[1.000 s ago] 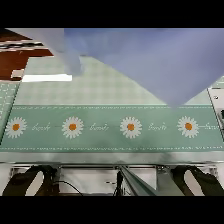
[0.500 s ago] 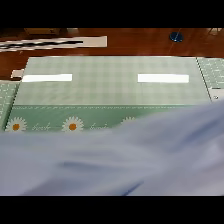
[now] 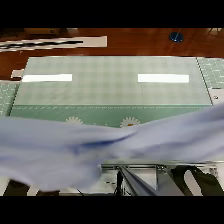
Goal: Fold the shirts.
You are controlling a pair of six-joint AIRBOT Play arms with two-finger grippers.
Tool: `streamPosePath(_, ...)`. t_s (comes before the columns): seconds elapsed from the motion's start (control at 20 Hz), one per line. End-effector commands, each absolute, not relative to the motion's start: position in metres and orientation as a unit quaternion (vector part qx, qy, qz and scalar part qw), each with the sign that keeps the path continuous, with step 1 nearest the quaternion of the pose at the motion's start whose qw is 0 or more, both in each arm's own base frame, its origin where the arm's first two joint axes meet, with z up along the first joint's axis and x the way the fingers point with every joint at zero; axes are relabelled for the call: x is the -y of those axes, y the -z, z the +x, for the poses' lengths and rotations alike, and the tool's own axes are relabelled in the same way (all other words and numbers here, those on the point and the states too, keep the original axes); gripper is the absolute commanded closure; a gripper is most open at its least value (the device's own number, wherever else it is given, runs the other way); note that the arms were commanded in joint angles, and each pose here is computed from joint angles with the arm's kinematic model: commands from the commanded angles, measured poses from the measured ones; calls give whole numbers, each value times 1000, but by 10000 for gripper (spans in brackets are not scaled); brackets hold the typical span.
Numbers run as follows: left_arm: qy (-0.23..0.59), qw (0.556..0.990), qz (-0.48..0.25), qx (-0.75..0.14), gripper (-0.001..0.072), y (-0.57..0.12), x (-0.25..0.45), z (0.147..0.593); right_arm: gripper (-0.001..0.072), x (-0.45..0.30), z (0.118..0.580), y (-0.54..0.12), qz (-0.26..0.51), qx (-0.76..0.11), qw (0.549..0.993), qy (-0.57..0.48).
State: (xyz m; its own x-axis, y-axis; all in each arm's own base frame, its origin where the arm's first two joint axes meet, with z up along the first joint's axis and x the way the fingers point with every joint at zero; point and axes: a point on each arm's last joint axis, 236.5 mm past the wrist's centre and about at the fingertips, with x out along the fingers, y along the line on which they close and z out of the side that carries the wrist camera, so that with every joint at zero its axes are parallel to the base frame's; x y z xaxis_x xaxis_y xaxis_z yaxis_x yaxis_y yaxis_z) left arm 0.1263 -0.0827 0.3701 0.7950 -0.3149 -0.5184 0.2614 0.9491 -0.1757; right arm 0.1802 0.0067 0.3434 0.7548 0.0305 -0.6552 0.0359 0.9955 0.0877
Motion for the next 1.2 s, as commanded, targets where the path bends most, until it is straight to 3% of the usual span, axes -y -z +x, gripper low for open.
streamPosePath(0.0, 165, 872, -65, -456, 687, -255, 76, 169, 692, -3, 229, -232, 77, -510, 856, -44)
streamPosePath(0.15, 167, 822, -108, -534, 687, -148, 74, 226, 692, 6, 286, -136, 127, -593, 793, -55)
streamPosePath(0.35, 177, 815, -193, -517, 685, -62, 87, 316, 692, 2, 371, -54, 183, -605, 769, -94)
streamPosePath(0.5, 189, 833, -252, -455, 685, -49, 94, 389, 691, 7, 434, -23, 229, -547, 801, -82)
streamPosePath(0.75, 134, 857, -295, -402, 685, -24, 72, 463, 691, 36, 514, -31, 288, -408, 866, -23)
streamPosePath(0.95, 72, 891, -281, -348, 684, -17, 51, 499, 691, 73, 547, -40, 281, -328, 901, 32)
streamPosePath(1.15, 54, 905, -267, -326, 684, -13, 58, 512, 691, 75, 550, -24, 262, -337, 904, 30)
